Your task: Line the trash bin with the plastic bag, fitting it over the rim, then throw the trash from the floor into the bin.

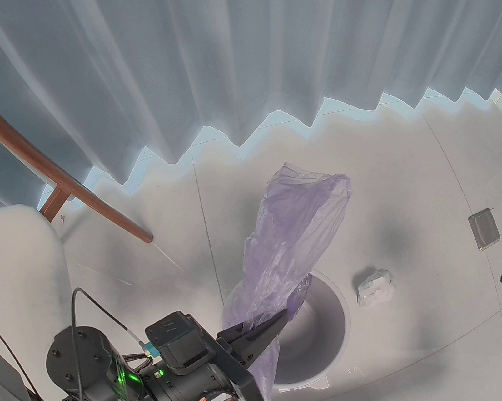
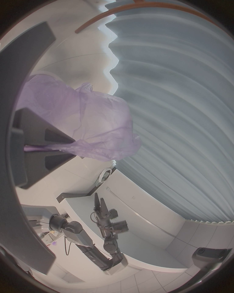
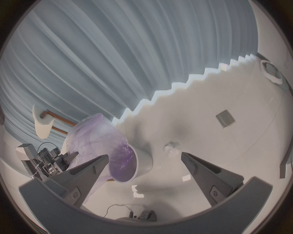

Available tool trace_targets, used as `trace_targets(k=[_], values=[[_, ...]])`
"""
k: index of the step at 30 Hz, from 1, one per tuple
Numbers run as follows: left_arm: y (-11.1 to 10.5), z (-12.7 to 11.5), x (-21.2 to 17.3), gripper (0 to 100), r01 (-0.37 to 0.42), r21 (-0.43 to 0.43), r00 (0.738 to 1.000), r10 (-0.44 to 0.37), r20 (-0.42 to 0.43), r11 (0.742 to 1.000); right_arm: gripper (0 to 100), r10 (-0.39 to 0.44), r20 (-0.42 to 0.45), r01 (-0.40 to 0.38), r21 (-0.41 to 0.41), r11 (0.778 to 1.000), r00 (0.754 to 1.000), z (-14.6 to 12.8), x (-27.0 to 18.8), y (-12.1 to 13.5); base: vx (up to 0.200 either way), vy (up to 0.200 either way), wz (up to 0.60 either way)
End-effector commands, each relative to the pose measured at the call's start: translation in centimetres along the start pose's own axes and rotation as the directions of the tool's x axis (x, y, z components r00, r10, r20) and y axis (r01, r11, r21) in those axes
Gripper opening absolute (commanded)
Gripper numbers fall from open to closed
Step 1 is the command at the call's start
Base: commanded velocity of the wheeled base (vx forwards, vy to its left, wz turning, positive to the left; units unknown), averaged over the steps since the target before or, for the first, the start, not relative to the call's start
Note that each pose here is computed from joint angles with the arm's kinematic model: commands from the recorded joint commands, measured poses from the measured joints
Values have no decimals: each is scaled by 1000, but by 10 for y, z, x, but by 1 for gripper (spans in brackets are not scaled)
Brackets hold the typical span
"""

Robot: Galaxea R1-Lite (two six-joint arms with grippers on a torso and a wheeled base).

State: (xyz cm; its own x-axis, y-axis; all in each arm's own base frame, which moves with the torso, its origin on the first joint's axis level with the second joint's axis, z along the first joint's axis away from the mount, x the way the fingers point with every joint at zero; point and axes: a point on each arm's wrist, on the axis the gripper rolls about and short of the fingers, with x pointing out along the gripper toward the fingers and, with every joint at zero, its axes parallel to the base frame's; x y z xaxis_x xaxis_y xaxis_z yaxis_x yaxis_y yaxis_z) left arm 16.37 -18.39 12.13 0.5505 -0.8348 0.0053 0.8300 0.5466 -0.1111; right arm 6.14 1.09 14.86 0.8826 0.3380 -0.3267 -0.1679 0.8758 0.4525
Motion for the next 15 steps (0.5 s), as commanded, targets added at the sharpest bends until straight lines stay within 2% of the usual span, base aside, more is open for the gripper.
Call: trace_targets(k=[1, 5, 15], values=[[1, -1, 0, 0, -5, 19, 1000, 5, -5, 1000, 100, 0, -259, 26, 96, 995, 966, 5, 63, -14, 0, 0, 0], [1, -2, 0, 0, -5, 19, 1000, 5, -8, 1000, 100, -4, -311, 42, 114, 993, 950, 2, 82, -20, 0, 0, 0], [3, -11, 3, 0, -9, 19, 999, 9, -44, 1000, 100, 2, -323, 38, 118, 992, 946, -1, 129, -34, 0, 0, 0]])
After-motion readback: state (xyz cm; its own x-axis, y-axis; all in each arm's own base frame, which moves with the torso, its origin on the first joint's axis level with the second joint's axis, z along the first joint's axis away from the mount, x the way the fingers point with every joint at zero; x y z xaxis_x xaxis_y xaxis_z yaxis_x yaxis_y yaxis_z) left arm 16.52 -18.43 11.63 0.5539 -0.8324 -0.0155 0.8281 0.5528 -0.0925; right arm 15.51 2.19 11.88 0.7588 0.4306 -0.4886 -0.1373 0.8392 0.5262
